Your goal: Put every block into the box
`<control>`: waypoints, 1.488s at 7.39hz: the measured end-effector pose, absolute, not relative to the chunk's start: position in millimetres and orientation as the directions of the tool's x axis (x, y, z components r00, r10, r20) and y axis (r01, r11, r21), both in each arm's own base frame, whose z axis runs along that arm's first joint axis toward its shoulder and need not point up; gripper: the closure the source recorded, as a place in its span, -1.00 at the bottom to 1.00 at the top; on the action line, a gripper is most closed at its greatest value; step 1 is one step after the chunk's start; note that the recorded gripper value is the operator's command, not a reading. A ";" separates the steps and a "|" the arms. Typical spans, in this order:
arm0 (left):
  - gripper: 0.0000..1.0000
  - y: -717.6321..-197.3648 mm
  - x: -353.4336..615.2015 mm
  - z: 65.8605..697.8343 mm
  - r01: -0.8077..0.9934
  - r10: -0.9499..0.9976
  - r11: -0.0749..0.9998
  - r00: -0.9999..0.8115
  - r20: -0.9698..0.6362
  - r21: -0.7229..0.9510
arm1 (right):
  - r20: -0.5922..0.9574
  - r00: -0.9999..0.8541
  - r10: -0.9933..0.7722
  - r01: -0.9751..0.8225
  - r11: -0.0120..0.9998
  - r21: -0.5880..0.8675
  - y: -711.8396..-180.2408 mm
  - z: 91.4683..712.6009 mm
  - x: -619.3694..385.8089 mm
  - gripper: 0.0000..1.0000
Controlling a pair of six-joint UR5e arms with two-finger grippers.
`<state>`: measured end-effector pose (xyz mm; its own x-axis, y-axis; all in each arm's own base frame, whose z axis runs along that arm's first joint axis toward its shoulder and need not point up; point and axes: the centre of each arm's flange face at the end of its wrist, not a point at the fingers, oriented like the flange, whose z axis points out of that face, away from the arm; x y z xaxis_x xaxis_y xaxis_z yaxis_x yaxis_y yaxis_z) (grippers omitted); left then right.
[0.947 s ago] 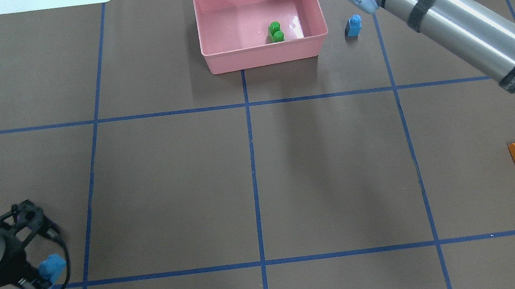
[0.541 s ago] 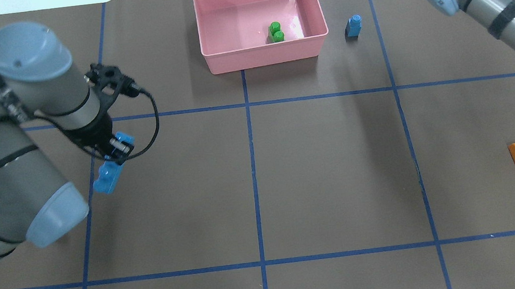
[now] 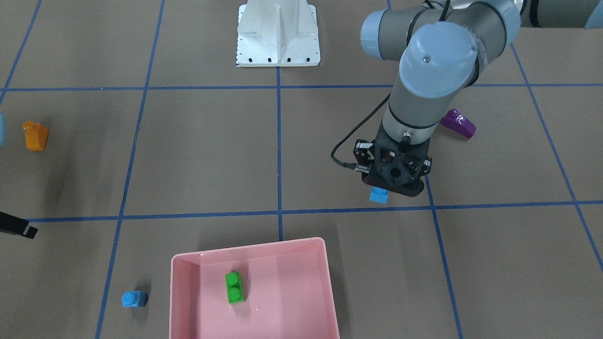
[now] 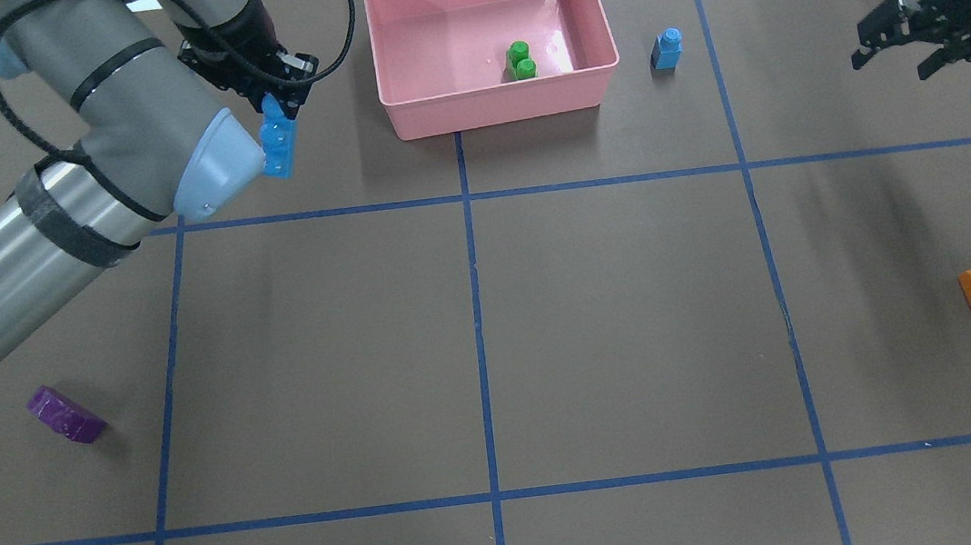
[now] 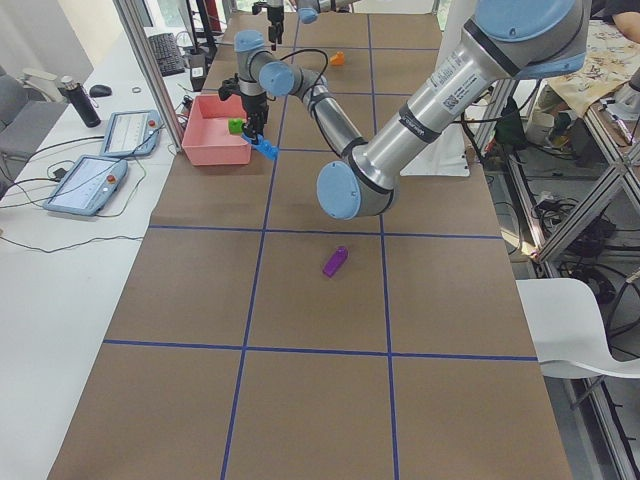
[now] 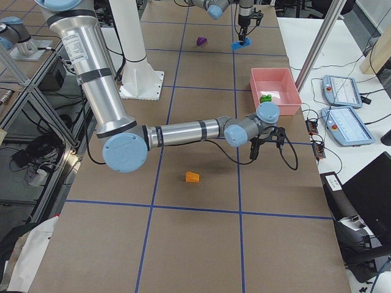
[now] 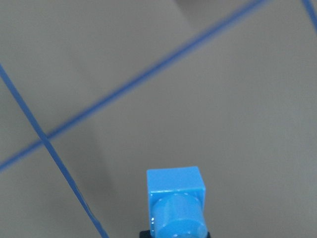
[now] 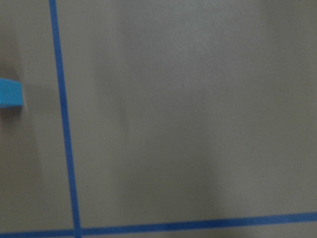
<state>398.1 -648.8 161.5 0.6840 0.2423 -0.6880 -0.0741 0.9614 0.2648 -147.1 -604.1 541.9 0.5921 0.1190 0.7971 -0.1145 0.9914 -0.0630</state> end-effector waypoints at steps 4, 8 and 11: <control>1.00 -735.2 453.8 102.7 0.232 0.019 0.953 0.594 -0.804 0.194 | 0.769 0.638 0.041 -0.017 0.999 -0.039 -481.5 591.2 -131.5 -1.00; -0.88 -756.8 476.2 89.9 0.331 -0.008 0.915 0.588 -0.809 0.232 | 0.717 0.697 -0.014 0.089 0.994 -0.067 -428.9 624.4 -168.0 -1.00; -0.88 -757.4 479.6 86.9 0.342 0.003 0.906 0.587 -0.810 0.251 | 0.691 0.723 -0.009 0.109 0.989 -0.101 -418.7 647.2 -176.9 -0.20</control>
<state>479.6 -757.4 86.9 0.5871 0.0028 -0.8095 0.3416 0.9058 0.2508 -176.9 -418.7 647.2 0.7232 -0.0093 0.6906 0.1092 0.9889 -0.1010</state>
